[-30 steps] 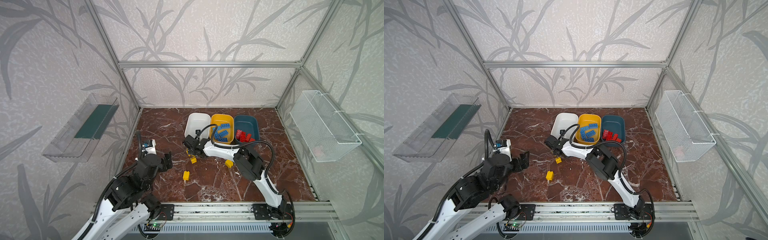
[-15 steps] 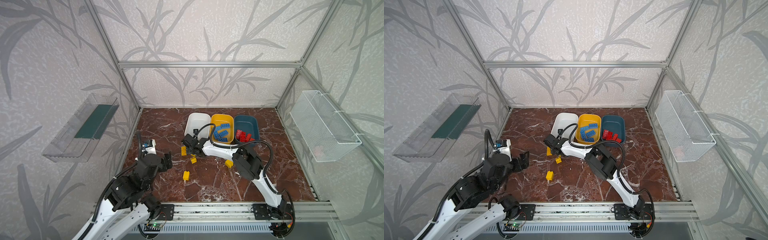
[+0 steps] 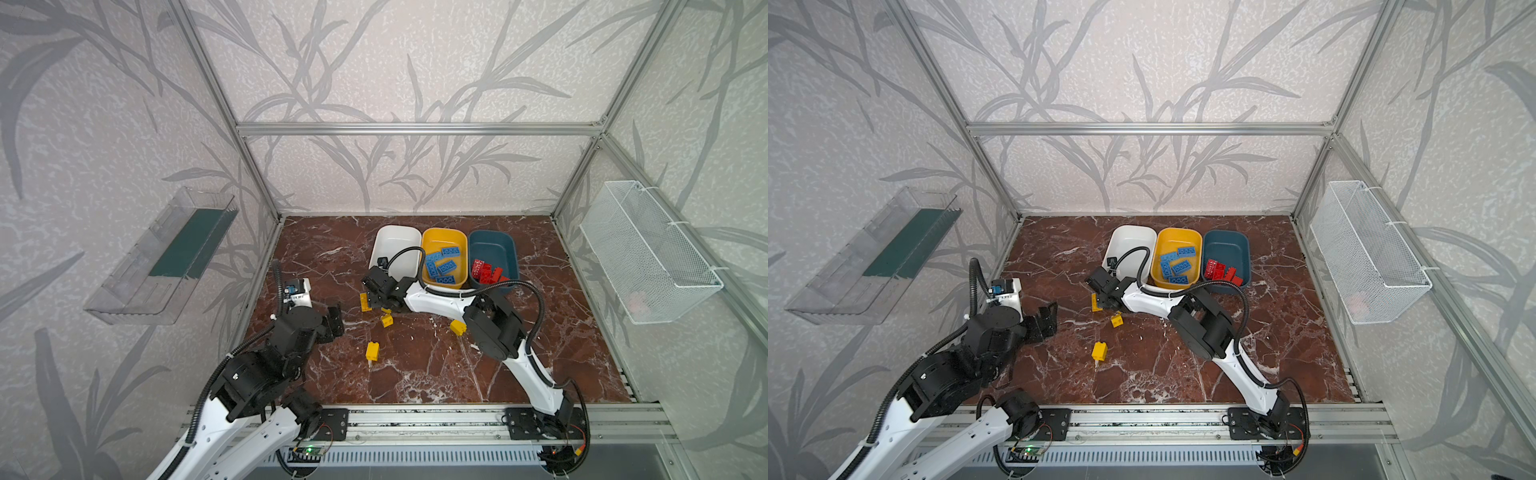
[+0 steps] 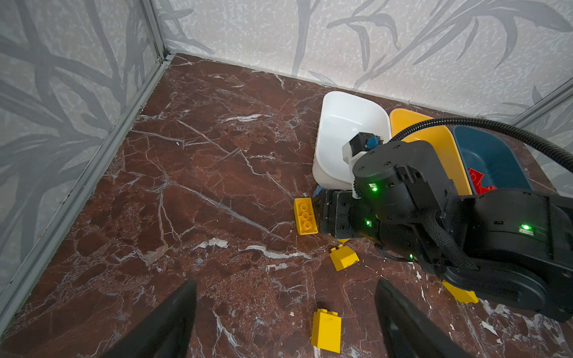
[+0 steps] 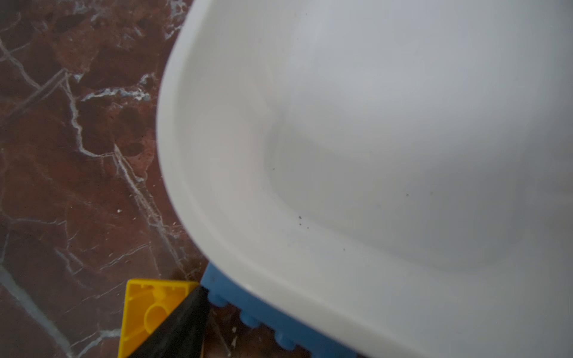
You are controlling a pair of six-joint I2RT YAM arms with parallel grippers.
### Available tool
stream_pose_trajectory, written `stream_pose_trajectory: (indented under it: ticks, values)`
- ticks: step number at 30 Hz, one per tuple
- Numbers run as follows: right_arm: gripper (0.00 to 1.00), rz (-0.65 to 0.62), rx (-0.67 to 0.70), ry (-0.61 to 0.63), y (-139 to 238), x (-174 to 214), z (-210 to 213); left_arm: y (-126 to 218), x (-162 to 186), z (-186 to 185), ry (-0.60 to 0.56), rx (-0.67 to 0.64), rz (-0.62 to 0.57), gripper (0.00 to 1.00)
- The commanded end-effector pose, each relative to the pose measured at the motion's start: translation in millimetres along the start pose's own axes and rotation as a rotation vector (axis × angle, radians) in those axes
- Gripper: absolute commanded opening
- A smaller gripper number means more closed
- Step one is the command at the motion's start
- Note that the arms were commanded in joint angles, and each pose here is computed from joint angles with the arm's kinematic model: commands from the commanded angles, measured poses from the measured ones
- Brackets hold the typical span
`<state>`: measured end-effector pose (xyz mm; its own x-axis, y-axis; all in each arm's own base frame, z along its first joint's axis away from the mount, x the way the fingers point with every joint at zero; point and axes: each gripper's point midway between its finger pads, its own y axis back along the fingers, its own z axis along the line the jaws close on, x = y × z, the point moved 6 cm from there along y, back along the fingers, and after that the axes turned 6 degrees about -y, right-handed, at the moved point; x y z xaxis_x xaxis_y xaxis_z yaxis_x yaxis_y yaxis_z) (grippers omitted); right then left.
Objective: Sort the legos into containers by color
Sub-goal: 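Close the right gripper on the blue brick beside the white bin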
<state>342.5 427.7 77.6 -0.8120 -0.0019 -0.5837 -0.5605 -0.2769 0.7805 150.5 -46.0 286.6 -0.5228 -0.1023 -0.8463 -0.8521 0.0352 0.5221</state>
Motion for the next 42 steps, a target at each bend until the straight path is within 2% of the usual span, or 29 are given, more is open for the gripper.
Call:
stream_pose_trajectory:
  ticks: [1,10,13,16,29,38,42]
  values:
    - [0.69,0.019,-0.063,0.078,-6,7,7,-4,4,2,-0.017,-0.027,0.019,0.89]
    - [0.5,0.045,-0.175,0.18,0,9,18,-6,4,2,-0.015,-0.032,0.027,0.89]
    - [0.49,0.053,-0.204,0.215,1,9,22,-8,4,1,-0.014,-0.029,0.03,0.89]
    - [0.49,0.059,-0.232,0.25,0,8,25,-9,4,1,-0.014,-0.031,0.036,0.89]
    - [0.67,0.096,-0.313,0.317,-10,-13,14,-13,5,0,-0.015,-0.036,0.051,0.89]
    - [0.63,0.144,-0.406,0.42,-20,-7,27,-15,5,0,-0.014,-0.042,0.06,0.89]
    - [0.54,0.156,-0.423,0.435,-22,-4,30,-16,5,0,-0.014,-0.047,0.063,0.89]
